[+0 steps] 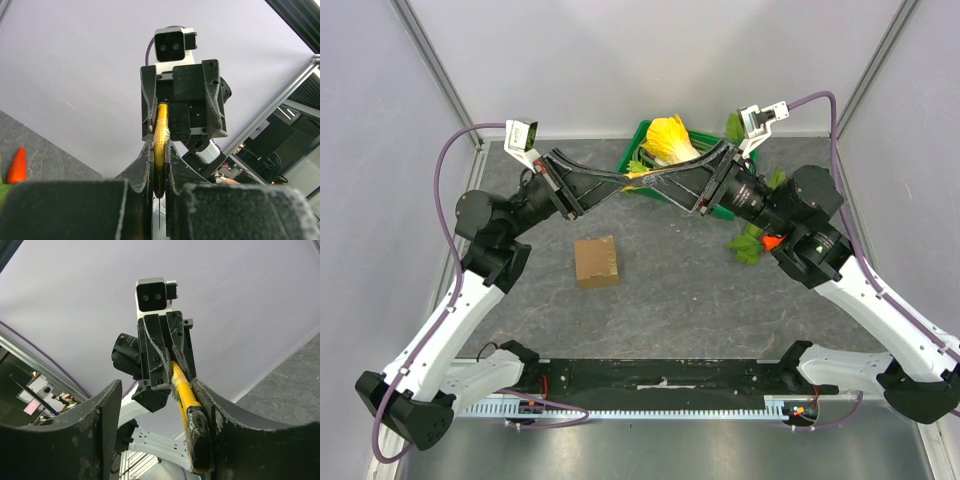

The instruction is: Unpack the express box

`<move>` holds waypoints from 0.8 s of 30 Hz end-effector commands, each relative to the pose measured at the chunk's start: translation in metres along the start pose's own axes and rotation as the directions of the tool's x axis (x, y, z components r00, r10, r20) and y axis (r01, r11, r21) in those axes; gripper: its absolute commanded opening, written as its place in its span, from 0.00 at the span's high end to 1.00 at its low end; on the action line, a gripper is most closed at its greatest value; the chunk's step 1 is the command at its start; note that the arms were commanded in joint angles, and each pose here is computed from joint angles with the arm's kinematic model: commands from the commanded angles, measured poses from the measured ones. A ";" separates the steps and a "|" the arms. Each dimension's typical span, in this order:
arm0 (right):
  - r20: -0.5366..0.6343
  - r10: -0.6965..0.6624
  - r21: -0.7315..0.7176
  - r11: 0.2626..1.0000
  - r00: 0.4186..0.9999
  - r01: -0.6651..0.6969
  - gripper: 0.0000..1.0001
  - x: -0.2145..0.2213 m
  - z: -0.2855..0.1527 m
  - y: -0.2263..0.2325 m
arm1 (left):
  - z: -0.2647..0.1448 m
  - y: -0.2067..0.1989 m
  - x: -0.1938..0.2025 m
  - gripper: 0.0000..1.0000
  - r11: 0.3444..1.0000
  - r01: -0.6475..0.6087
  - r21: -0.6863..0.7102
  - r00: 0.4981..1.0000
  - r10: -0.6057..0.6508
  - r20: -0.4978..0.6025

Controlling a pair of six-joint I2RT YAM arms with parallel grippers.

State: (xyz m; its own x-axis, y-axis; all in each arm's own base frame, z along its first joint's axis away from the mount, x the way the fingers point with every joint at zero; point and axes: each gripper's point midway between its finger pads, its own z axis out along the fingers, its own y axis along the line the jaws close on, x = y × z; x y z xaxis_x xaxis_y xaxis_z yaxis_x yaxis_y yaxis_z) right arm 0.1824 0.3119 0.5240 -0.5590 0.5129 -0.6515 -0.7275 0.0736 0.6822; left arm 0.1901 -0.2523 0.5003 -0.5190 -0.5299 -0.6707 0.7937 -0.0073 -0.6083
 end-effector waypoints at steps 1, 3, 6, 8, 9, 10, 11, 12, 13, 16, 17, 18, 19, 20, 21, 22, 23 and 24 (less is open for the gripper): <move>-0.015 -0.009 -0.048 0.999 1.000 0.009 0.41 0.001 0.003 0.010 | 0.000 -0.003 -0.009 0.98 1.000 -0.020 0.024 0.998 0.019 0.055; -0.024 -0.005 -0.038 0.999 1.000 0.004 0.48 0.003 0.006 0.005 | 0.001 -0.002 -0.008 0.98 1.000 -0.010 0.027 0.998 0.009 0.056; -0.032 -0.005 -0.028 1.000 0.999 0.004 0.55 0.005 0.009 0.001 | 0.002 -0.002 -0.010 0.98 0.999 -0.007 0.032 0.998 0.005 0.063; -0.031 -0.008 -0.022 1.000 0.999 0.008 0.57 0.005 0.011 -0.001 | 0.004 -0.004 -0.012 0.98 0.999 -0.009 0.046 0.998 0.006 0.070; -0.034 -0.011 -0.017 1.000 0.999 0.010 0.60 0.005 0.012 -0.003 | 0.004 -0.003 -0.012 0.98 0.999 -0.006 0.047 0.998 0.003 0.068; -0.032 -0.013 -0.017 1.000 0.999 0.012 0.61 0.004 0.012 -0.002 | 0.005 -0.004 -0.011 0.98 0.999 -0.003 0.050 0.998 0.000 0.061; -0.033 -0.014 -0.016 1.000 0.999 0.013 0.63 0.004 0.013 -0.002 | 0.005 -0.003 -0.011 0.98 0.999 -0.002 0.050 0.998 -0.001 0.058; -0.033 -0.016 -0.014 1.000 0.999 0.016 0.66 0.004 0.013 -0.002 | 0.005 -0.003 -0.010 0.98 0.999 -0.001 0.049 0.998 -0.002 0.057; -0.033 -0.018 -0.016 1.000 0.999 0.018 0.67 0.004 0.013 -0.002 | 0.004 -0.003 -0.010 0.98 0.999 0.001 0.047 0.998 -0.003 0.056; -0.032 -0.017 -0.012 1.000 0.999 0.017 0.73 0.004 0.013 -0.002 | 0.004 -0.003 -0.009 0.98 0.999 0.002 0.045 0.999 -0.004 0.052; -0.031 -0.015 -0.009 1.000 0.999 0.015 0.74 0.004 0.012 -0.003 | 0.003 -0.003 -0.008 0.98 0.999 0.001 0.044 0.999 -0.004 0.050; -0.029 -0.020 -0.012 1.000 0.999 0.020 0.71 0.004 0.011 -0.002 | 0.003 -0.003 -0.008 0.98 0.999 0.004 0.043 0.999 -0.006 0.045; -0.025 -0.021 -0.011 1.000 0.999 0.021 0.68 0.003 0.010 -0.001 | 0.003 -0.004 -0.007 0.98 0.999 0.002 0.045 0.999 -0.004 0.042; -0.022 -0.021 -0.008 1.000 1.000 0.021 0.60 0.002 0.010 -0.002 | 0.003 -0.005 -0.007 0.98 0.999 0.003 0.047 0.999 -0.005 0.037; -0.015 -0.026 -0.010 1.000 1.000 0.026 0.56 0.001 0.008 0.000 | 0.003 -0.005 -0.006 0.98 0.999 0.005 0.045 0.999 -0.007 0.031; -0.012 -0.031 -0.008 0.999 0.999 0.031 0.54 0.000 0.008 0.000 | 0.003 -0.005 -0.006 0.98 0.999 0.002 0.045 1.000 -0.004 0.030; -0.006 -0.032 -0.006 0.999 0.999 0.032 0.48 -0.002 0.007 0.000 | 0.002 -0.007 -0.006 0.98 0.999 0.001 0.047 1.000 -0.002 0.026; 0.002 -0.035 -0.009 0.999 0.999 0.035 0.47 -0.004 0.006 0.002 | 0.002 -0.007 -0.005 0.98 0.999 0.002 0.049 1.000 -0.003 0.022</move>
State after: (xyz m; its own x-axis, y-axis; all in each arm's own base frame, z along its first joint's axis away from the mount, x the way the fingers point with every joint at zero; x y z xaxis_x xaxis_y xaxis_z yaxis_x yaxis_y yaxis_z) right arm 0.1995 0.3297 0.4978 -0.5872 0.4695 -0.6594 -0.6971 0.1208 0.7068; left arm 0.1985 -0.2548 0.4983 -0.5235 -0.5510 -0.6499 0.7889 -0.0253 -0.6140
